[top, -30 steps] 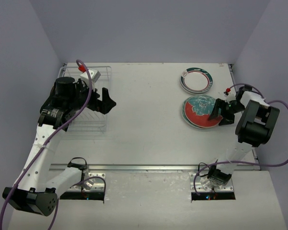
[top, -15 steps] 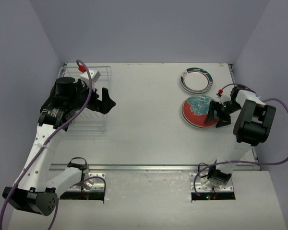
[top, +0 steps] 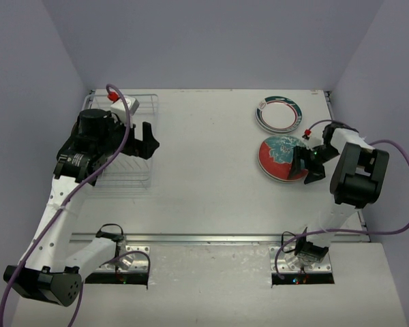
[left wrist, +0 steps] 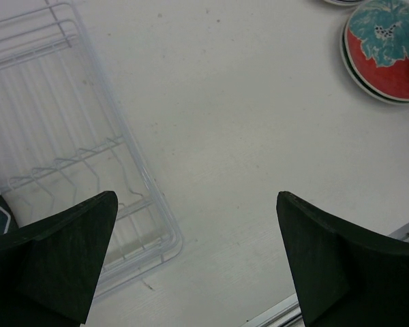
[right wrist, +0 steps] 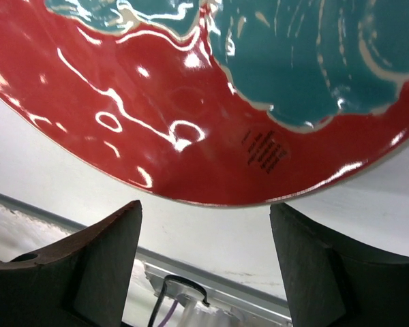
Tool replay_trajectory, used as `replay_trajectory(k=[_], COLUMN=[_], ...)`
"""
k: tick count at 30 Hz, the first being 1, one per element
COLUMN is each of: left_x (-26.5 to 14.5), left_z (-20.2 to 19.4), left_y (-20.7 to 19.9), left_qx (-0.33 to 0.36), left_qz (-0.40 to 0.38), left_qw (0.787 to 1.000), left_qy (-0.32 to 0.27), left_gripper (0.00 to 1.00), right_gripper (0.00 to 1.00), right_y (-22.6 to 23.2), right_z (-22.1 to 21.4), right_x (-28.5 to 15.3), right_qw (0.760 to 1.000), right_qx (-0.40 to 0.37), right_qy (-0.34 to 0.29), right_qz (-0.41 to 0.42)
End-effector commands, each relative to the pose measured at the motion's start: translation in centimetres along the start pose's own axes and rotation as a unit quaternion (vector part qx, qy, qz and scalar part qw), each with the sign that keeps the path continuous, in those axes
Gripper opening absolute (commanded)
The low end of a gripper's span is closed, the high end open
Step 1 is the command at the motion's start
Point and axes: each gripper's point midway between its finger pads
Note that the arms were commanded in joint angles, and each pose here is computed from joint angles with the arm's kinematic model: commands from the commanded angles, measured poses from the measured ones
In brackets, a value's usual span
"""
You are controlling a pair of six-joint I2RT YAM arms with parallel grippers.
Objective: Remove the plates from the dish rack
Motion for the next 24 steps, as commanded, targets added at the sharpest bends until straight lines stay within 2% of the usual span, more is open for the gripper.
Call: replay_trajectory(k=[1,8,13,15,16,17,18,24], left_x=[-1.0,-2.7,-4.3,-5.0,-5.4,-5.6,-5.6,-7.5], left_z=[2.9,3.7,3.9,3.7,3.6,3.5,3.5,3.9], left_y=[2.9,7.1,8.9,10.1,10.6,11.4,11.8,17.3], left_qx=[0.002,-0.005,-0.013,-0.015,-0.015,-0.014,-0.013,0.005], left_qz=[0.096,0.223,0.276,0.296,0.302,0.311,0.315,0.382], left_qw=[0.994,0.973,0.959,0.954,0.952,0.95,0.948,0.924], left_qy=[-0.049,-0.063,-0.06,-0.052,-0.048,-0.041,-0.035,0.006], left_gripper=[1.0,1.0,1.0,0.95,0.92,0.9,0.89,0.81], right_gripper=[0.76,0.77,0.8,0.81,0.84,0.94,0.99,0.99], right_y=[-0.5,-0.9,0.9,3.1,3.9,4.8,5.6,10.6], right_z=[-0.1,-1.4,-0.3,1.1,1.6,1.9,2.2,2.7], right_x=[-2.2,-4.8,-8.4,-10.5,-10.9,-11.7,-12.4,-13.9], right_qw=[0.998,0.988,0.974,0.962,0.958,0.952,0.946,0.916], right_qx=[-0.045,-0.106,-0.147,-0.166,-0.173,-0.182,-0.191,-0.239], right_qy=[-0.023,-0.047,-0.124,-0.189,-0.208,-0.231,-0.251,-0.32], right_qz=[-0.049,-0.104,-0.12,-0.104,-0.091,-0.083,-0.075,-0.021])
Point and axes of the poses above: each gripper's point midway between its finger pads, its own x axis out along the fingers, its own y axis along the line the jaws close on, z = x × y, and after that the axes turned 6 degrees about -x, right-handed
